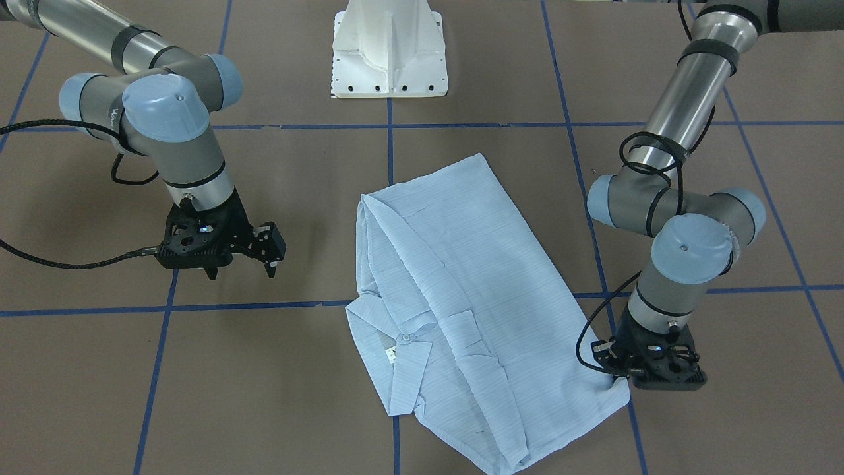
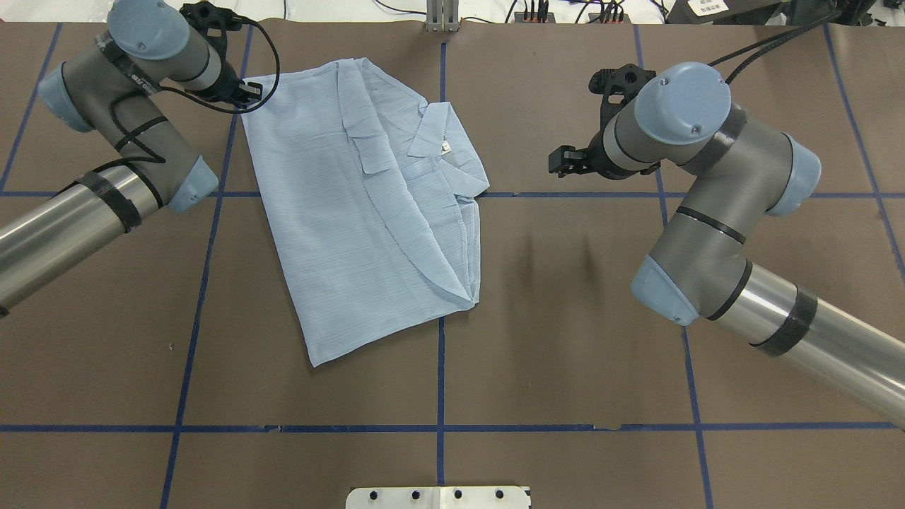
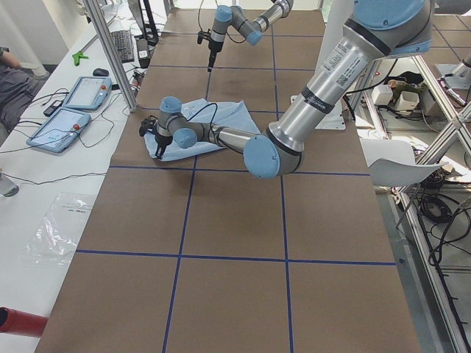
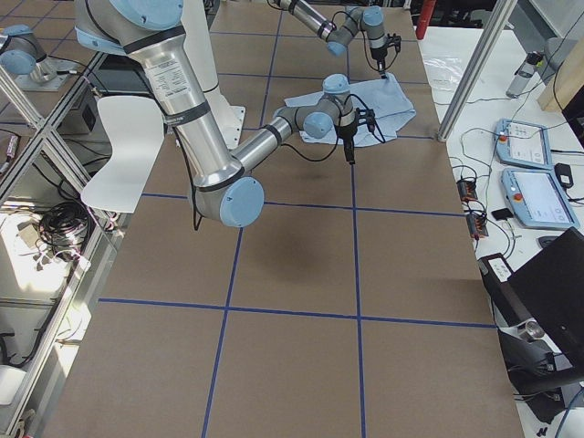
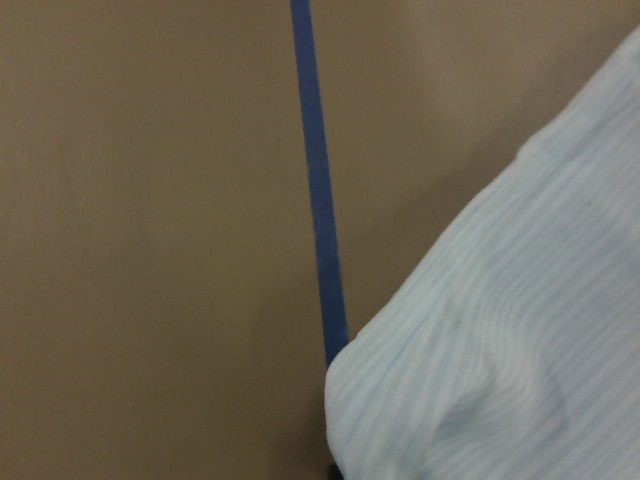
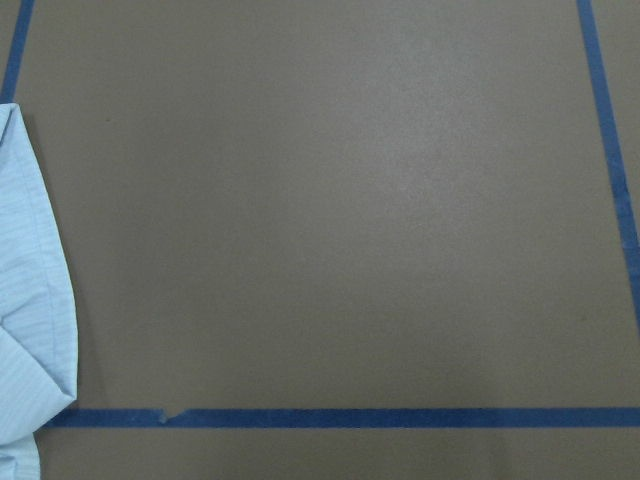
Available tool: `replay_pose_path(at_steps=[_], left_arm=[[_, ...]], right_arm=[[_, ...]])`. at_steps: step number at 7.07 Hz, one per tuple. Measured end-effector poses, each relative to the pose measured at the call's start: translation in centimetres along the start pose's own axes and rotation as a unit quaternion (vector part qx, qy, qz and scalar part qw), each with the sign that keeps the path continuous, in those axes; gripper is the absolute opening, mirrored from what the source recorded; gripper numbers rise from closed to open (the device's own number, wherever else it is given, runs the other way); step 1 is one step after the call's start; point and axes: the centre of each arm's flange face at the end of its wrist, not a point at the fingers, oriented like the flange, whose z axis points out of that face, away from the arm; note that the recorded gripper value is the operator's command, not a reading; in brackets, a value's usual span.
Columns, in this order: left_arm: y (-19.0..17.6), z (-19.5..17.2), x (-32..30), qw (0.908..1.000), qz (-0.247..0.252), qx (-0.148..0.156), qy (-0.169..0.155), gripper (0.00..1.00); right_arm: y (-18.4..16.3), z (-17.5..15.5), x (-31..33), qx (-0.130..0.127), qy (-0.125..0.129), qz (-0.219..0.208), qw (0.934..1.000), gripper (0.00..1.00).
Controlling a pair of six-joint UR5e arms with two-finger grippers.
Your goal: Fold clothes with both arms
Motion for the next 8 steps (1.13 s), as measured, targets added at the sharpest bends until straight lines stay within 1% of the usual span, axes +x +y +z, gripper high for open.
replay_pose_path(at_steps=[1, 2, 3, 4, 6, 7, 8], left_arm=[[-0.3, -0.5, -1.2, 0.9994, 0.028, 0.005, 0.017, 1.0], [0.3, -1.4, -2.7, 0.9982, 0.042, -0.004, 0.043, 1.0], [1.6, -2.6, -3.9, 0.9966, 0.047, -0.012, 0.067, 1.0], [2.8, -3.7, -4.6, 0.9955, 0.049, -0.012, 0.08, 1.0], [4.0, -4.4, -4.8, 0.9955, 0.031, -0.014, 0.088, 1.0], [4.2, -4.5, -4.7, 0.9955, 0.024, -0.015, 0.09, 1.0], [4.3, -4.6, -4.6, 0.9955, 0.02, -0.016, 0.091, 1.0]], right_arm=[[-0.2, -0.1, -0.8, 0.001, -0.003, 0.005, 1.0, 1.0], [-0.6, 0.2, -2.6, -0.001, -0.005, 0.021, 0.9998, 0.99], [-0.9, 1.3, -5.6, -0.008, -0.004, 0.05, 0.9987, 0.97], [-1.0, 2.8, -9.0, -0.018, 0.001, 0.085, 0.9963, 0.96], [-0.3, 5.0, -13.9, -0.033, 0.01, 0.156, 0.9871, 0.92], [0.3, 5.8, -15.5, -0.031, 0.016, 0.183, 0.9825, 0.83], [1.0, 6.6, -16.8, -0.017, 0.023, 0.195, 0.9803, 0.81]])
